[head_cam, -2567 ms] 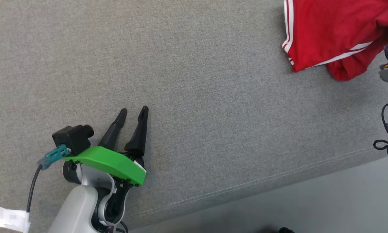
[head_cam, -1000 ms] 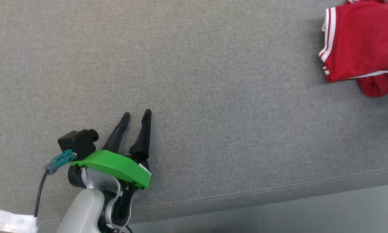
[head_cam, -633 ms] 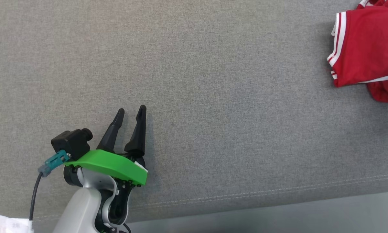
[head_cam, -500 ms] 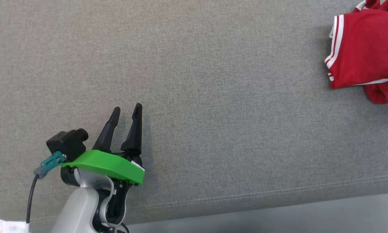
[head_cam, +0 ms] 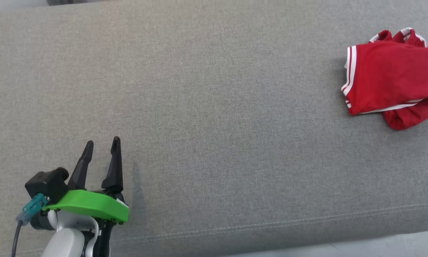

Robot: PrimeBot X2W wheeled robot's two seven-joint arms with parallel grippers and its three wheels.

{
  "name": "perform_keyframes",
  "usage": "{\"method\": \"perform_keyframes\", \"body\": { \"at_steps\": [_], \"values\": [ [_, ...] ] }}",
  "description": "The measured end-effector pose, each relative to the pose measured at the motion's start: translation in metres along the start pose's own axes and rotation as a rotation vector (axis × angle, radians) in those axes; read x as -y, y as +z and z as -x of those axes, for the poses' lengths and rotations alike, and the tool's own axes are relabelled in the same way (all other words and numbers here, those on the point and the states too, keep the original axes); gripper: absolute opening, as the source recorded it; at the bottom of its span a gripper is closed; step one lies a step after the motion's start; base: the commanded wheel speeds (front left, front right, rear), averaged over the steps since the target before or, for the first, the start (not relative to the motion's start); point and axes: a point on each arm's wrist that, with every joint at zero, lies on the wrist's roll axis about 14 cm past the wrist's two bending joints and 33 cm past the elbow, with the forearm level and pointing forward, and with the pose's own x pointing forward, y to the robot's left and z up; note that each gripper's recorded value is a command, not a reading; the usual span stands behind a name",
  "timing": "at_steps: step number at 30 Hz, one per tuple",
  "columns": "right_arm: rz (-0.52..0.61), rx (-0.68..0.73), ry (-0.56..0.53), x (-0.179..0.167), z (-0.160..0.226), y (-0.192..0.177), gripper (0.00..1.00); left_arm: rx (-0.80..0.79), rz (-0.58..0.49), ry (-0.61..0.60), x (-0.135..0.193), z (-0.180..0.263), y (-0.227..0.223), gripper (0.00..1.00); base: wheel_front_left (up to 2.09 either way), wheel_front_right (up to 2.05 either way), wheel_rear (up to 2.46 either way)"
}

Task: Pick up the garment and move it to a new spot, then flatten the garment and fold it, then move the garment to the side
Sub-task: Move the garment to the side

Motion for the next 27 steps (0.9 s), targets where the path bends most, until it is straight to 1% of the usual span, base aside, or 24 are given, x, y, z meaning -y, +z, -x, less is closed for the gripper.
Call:
{"method": "perform_keyframes", "body": {
  "at_steps": [7,10,13,16,21,27],
  "values": [
    [0.041,0.007,0.095,-0.034,0.037,-0.005,1.0,0.053,-0.142,0.002,-0.007,0.023,0.02,1.0,0.0,0.0,0.0],
    [0.051,-0.004,0.142,-0.051,0.055,-0.013,1.0,0.064,-0.183,0.019,-0.013,0.036,0.024,1.0,0.0,0.0,0.0],
    [0.07,-0.035,0.159,-0.058,0.08,-0.029,1.0,0.053,-0.222,0.038,-0.019,0.053,0.02,1.0,0.0,0.0,0.0],
    [0.079,-0.064,0.173,-0.063,0.098,-0.043,1.0,0.06,-0.236,0.059,-0.025,0.063,0.021,1.0,0.0,0.0,0.0],
    [0.075,-0.087,0.221,-0.085,0.125,-0.057,1.0,0.071,-0.255,0.1,-0.037,0.076,0.024,1.0,0.0,0.0,0.0],
    [0.061,-0.081,0.22,-0.088,0.143,-0.059,1.0,0.074,-0.256,0.101,-0.035,0.085,0.023,1.0,0.0,0.0,0.0]
  ]
}}
